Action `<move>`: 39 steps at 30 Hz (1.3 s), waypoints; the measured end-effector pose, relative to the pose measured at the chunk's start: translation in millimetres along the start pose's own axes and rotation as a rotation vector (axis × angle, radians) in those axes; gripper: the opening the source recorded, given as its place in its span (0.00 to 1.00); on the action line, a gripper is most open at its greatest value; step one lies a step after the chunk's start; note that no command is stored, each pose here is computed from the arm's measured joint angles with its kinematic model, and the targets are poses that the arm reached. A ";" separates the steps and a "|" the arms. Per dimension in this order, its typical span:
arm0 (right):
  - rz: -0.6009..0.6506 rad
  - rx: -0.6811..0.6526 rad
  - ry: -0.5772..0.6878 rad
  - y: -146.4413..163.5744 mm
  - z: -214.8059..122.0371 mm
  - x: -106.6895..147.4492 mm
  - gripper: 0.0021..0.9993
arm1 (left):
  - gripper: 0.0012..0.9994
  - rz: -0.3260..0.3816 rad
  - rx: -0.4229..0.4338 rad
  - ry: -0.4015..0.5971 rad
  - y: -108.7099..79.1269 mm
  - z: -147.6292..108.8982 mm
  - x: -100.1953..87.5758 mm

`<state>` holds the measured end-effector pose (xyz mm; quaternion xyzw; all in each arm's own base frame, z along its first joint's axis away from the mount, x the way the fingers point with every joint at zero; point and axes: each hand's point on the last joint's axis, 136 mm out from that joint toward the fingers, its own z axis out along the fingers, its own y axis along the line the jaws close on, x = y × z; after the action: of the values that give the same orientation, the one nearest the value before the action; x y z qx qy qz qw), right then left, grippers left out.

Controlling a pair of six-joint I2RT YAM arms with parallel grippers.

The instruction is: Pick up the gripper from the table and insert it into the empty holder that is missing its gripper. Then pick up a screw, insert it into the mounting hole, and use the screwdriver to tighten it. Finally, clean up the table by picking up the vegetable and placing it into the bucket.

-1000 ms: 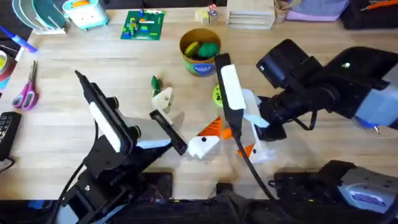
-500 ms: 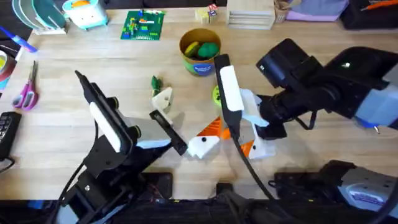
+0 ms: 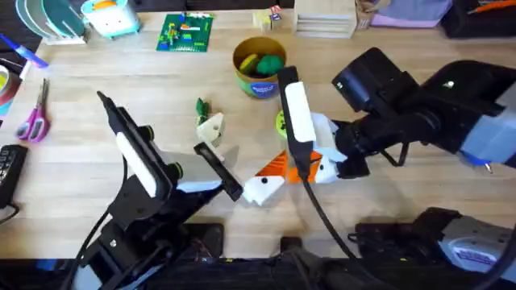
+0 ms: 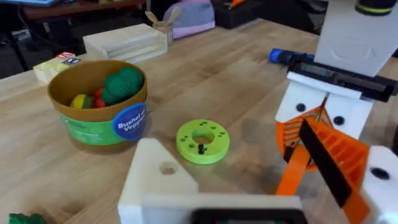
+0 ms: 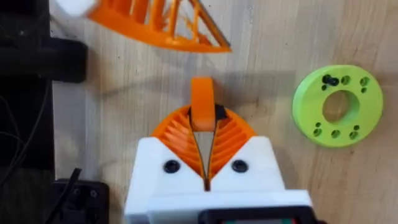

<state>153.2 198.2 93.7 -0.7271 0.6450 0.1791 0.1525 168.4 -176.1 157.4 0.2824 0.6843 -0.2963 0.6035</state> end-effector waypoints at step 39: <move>0.956 0.360 -0.461 -73.3 -102.8 -20.1 0.01 | 0.99 0.000 0.000 0.000 0.1 0.0 0.1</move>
<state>230.3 178.3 193.7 -0.2583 0.8731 0.2698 0.3133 168.4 -176.1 157.3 0.2824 0.6845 -0.2962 0.6033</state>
